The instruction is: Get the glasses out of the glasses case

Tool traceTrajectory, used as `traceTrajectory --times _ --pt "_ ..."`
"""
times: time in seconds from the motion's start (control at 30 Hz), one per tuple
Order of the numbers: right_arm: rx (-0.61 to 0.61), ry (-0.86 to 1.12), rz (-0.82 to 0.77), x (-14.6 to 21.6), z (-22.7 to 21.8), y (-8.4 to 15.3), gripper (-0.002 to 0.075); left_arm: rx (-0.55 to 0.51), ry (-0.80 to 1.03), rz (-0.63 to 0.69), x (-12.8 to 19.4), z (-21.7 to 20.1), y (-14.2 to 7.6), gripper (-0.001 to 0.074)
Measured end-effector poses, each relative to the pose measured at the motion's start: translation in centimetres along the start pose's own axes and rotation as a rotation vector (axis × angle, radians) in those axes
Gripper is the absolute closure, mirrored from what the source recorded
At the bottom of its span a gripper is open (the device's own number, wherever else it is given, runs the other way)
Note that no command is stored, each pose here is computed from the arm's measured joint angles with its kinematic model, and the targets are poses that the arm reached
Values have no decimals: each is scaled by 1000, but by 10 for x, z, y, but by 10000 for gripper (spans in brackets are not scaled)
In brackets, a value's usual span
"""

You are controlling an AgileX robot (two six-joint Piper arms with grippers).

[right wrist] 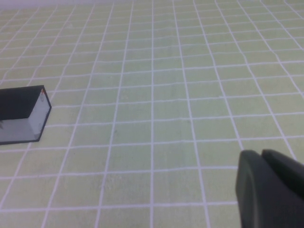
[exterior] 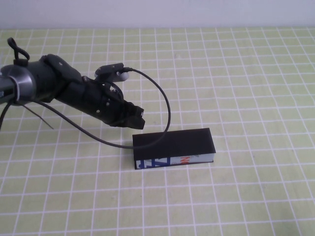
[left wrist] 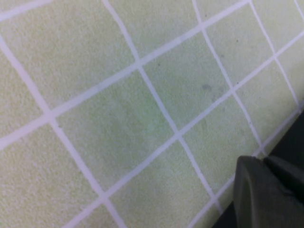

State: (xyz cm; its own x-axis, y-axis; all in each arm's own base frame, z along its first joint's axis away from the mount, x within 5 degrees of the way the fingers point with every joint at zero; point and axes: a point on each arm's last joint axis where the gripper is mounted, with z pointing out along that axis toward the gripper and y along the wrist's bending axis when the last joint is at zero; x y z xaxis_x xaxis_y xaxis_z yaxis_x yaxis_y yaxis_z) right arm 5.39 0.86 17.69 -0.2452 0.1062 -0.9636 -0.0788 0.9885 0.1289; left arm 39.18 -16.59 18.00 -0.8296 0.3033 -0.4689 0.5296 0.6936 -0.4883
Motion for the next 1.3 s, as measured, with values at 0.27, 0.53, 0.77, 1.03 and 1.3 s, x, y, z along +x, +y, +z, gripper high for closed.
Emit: traceTrajectory --times 0.27,0.53,0.77,1.03,1.3 --pt "-6 -159 103 -14 -1 0 743 -18 29 -5 4 6 6 739" --pt "-43 -291 447 -26 -4 -2 743 -28 48 -9 7 13 11 739" --pt "-188 -103 570 -47 -9 18 743 -43 45 -9 7 13 13 739" --pt "-324 363 312 -104 18 46 743 -46 42 -14 7 13 14 739" --pt "-445 600 163 -134 93 56 743 -48 44 -18 7 13 14 739"
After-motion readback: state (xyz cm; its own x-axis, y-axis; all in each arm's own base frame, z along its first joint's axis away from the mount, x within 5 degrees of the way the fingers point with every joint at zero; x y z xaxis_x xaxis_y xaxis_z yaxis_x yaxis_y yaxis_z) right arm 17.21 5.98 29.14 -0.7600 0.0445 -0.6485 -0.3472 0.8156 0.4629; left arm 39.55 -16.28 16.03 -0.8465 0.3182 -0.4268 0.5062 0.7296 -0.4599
